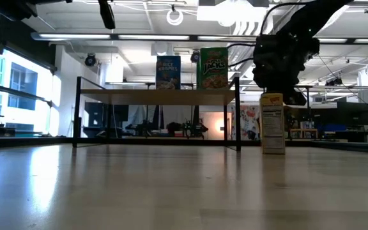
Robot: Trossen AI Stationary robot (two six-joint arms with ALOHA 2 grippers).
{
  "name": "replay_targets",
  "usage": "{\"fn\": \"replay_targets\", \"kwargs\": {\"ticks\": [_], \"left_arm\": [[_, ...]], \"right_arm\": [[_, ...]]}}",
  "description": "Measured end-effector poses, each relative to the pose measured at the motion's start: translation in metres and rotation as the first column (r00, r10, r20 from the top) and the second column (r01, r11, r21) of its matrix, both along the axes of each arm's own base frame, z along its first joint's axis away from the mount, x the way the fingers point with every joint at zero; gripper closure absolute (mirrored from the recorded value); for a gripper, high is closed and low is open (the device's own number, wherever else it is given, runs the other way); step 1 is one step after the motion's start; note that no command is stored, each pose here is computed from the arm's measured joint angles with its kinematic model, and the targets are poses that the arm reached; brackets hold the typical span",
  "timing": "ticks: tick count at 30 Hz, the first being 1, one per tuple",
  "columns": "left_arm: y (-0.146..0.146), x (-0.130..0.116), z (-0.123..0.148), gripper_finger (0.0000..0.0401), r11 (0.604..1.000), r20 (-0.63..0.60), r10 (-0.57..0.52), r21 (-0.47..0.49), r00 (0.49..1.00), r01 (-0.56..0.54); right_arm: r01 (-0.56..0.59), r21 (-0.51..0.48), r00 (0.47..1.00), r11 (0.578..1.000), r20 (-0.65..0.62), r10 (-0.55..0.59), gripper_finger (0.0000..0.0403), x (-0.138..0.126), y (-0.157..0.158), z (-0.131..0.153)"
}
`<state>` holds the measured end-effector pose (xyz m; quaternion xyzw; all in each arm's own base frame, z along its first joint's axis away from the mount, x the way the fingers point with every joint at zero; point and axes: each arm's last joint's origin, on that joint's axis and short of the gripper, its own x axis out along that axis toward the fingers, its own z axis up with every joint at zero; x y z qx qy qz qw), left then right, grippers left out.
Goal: Stack cereal on shelf
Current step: Move the top yellow cereal box to the center of the table
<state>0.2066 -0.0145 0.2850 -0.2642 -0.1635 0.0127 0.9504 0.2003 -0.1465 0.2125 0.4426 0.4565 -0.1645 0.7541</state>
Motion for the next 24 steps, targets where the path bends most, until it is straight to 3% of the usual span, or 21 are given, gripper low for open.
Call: {"fn": "replay_targets", "kwargs": {"ticks": [8,15,24], "left_arm": [[0.0,0.0,0.0,0.0401,1.0,0.0,0.0,0.0,1.0,0.0],[0.0,0.0,0.0,0.0401,1.0,0.0,0.001,0.0,1.0,-0.001],[0.001,0.0,0.0,0.0401,0.999,-0.002,0.033,0.015,0.999,-0.033]], "right_arm": [[-0.071,0.041,0.997,0.997,-0.024,0.072,0.0403,-0.004,0.039,-0.011],[0.01,0.089,0.999,0.996,0.042,-0.014,0.0403,-0.024,0.075,-0.03],[0.05,0.041,0.989,0.998,0.138,-0.055,0.0403,-0.03,0.103,-0.014]]}}
